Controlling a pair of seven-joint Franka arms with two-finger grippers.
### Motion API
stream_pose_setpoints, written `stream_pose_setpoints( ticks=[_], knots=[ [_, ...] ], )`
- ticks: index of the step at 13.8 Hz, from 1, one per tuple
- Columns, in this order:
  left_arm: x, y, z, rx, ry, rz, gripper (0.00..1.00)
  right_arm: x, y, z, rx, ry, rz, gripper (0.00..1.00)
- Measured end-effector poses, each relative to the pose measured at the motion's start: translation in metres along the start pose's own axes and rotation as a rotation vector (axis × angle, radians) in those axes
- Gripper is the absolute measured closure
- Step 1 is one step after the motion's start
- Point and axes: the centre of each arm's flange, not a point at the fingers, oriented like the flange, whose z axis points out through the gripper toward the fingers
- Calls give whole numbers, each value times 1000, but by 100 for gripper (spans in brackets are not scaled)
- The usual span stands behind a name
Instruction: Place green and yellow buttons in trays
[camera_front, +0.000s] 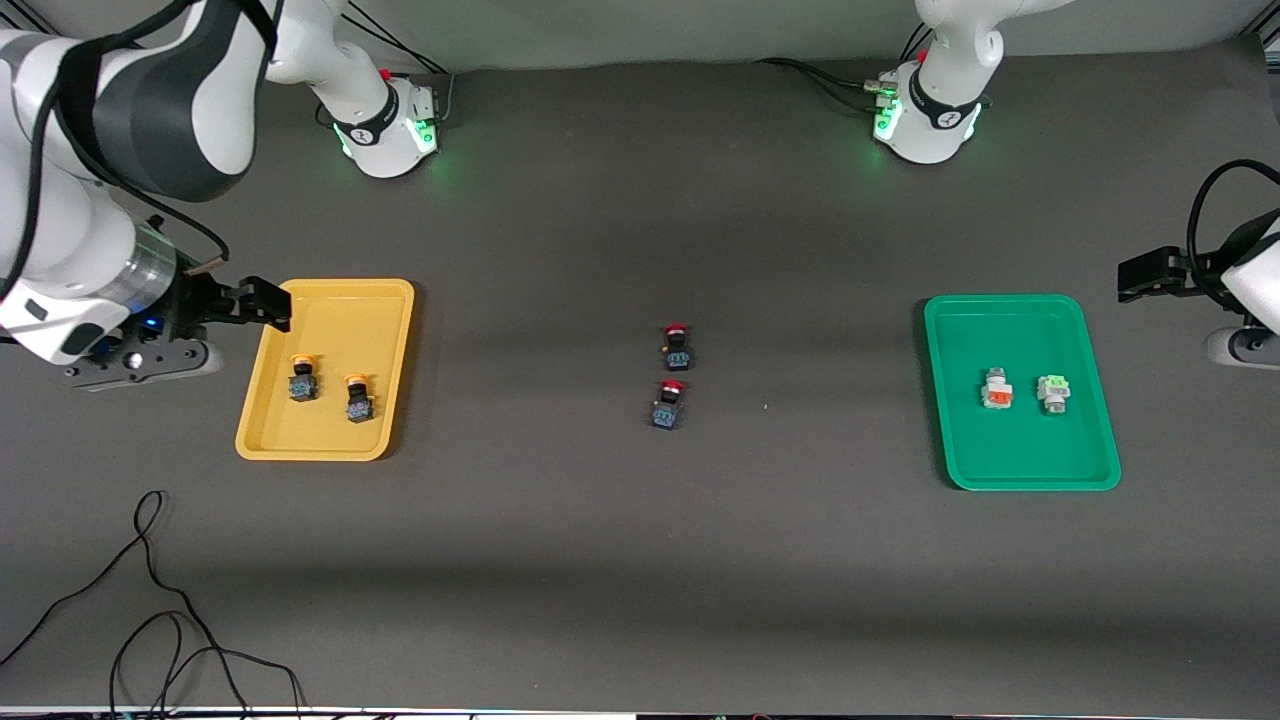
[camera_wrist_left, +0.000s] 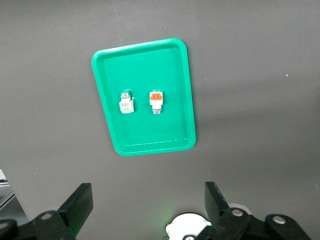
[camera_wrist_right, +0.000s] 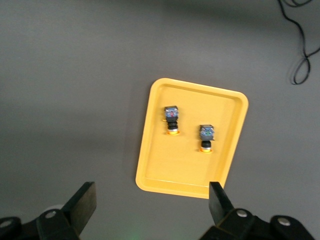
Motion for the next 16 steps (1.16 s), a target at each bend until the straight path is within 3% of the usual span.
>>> stream_pose_setpoints(
  ticks=[4,7,10,16],
  knots=[
    [-1,15,1,3,-23,21,0,-2,63,0,39,-28,15,0],
    [-4,30,-1,17,-18,37,0,-11,82,-12,73,-15,21,0],
    [-16,50,-2,50,31,46,0,-15,89,-17,106,-1,14,0],
    [-40,45,16,-3,149,11,0,-22,113,-17,110,2,-3,0]
  ],
)
